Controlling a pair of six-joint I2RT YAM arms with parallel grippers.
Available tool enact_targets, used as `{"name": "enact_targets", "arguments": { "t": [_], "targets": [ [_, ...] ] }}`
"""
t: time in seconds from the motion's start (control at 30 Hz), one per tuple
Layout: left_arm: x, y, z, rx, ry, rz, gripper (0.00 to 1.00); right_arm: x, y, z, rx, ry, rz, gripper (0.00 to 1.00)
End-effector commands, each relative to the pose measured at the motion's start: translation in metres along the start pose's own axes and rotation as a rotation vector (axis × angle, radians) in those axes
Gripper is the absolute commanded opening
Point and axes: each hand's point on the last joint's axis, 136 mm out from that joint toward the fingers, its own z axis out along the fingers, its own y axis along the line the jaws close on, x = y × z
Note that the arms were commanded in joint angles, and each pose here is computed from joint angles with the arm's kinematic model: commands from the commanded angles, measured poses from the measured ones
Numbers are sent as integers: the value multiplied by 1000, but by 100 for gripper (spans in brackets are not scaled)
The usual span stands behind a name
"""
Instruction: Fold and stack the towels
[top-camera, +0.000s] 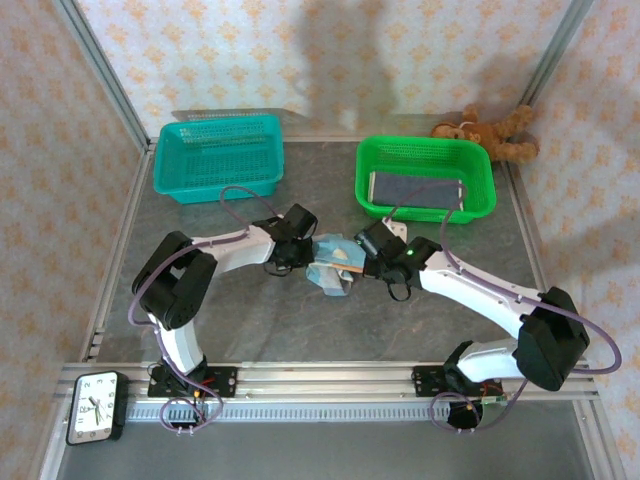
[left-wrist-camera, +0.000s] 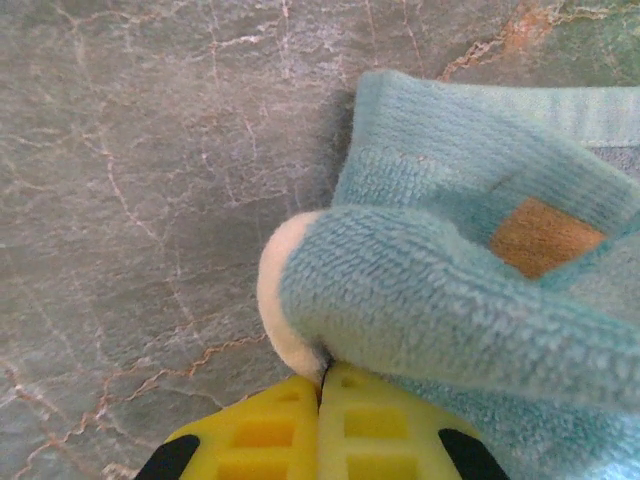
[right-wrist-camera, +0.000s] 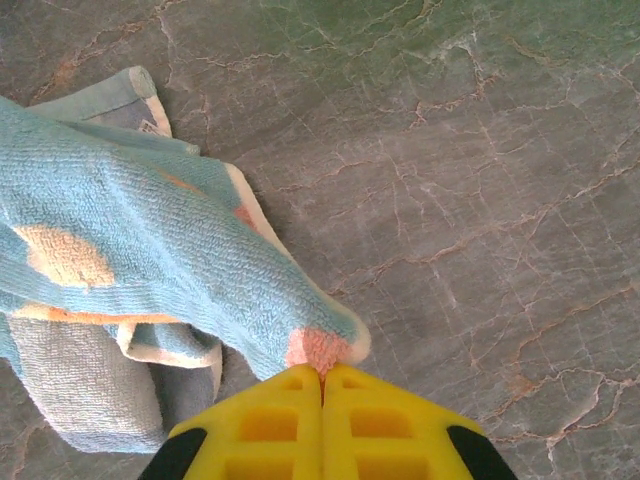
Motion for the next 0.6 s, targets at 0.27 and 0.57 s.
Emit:
{"name": "enact_targets", "arguments": {
  "t": [0.27, 0.57],
  "targets": [
    [-2, 36, -84, -106, -82, 20, 0, -16, 16, -15, -92, -50, 26, 0],
    [-41, 16, -208, 50, -345, -28, 0, -81, 53, -81, -261, -263, 3, 0]
  ]
}}
